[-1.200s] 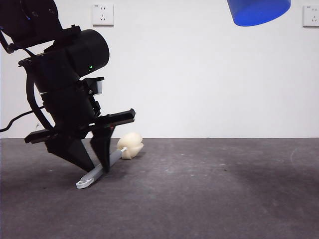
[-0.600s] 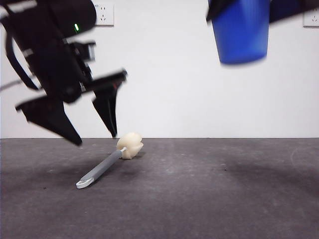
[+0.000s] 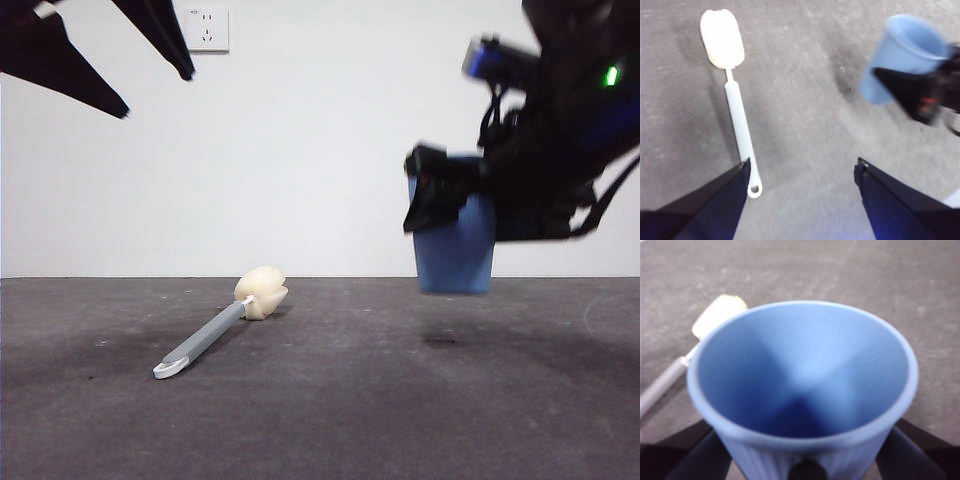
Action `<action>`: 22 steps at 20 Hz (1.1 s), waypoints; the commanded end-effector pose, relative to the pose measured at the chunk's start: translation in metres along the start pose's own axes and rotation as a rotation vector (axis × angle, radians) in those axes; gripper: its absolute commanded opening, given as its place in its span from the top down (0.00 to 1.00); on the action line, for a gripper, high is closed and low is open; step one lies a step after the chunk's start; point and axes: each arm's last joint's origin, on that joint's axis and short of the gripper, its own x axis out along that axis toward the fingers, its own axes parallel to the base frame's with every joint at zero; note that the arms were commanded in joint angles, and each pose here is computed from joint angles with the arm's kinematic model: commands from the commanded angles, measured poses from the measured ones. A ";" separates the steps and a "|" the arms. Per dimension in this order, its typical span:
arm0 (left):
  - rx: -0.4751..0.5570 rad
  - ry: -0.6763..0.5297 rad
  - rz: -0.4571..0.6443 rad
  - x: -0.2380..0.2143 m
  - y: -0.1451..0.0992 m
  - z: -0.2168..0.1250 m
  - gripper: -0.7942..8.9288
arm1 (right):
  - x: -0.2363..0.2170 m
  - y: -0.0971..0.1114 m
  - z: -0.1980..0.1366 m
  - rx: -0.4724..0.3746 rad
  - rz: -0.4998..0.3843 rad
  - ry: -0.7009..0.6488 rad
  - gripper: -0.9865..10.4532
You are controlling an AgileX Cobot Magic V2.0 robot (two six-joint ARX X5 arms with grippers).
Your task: Pick up the cup brush,pick up the cup,insert the brush into the cup,clean the cup,put the cup brush back,put the cup back to the fixed position on the table
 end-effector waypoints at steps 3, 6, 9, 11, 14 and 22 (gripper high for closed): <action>0.029 0.018 0.003 -0.007 0.000 -0.005 0.56 | 0.021 -0.010 -0.017 -0.024 -0.003 -0.022 0.92; 0.029 0.017 0.004 -0.007 0.000 -0.005 0.56 | 0.031 -0.014 -0.029 -0.063 0.028 -0.014 0.92; 0.029 0.017 0.004 -0.007 0.000 -0.005 0.56 | 0.037 -0.015 -0.037 -0.096 0.027 0.000 0.92; 0.029 0.017 0.007 -0.007 0.001 -0.005 0.56 | 0.038 -0.015 -0.040 -0.107 0.026 0.023 0.92; 0.029 0.017 0.007 -0.007 0.001 -0.005 0.56 | 0.038 -0.016 -0.047 -0.107 0.022 0.095 0.74; 0.030 0.030 0.010 -0.007 0.001 -0.006 0.56 | 0.036 -0.017 -0.057 -0.093 0.016 0.205 0.49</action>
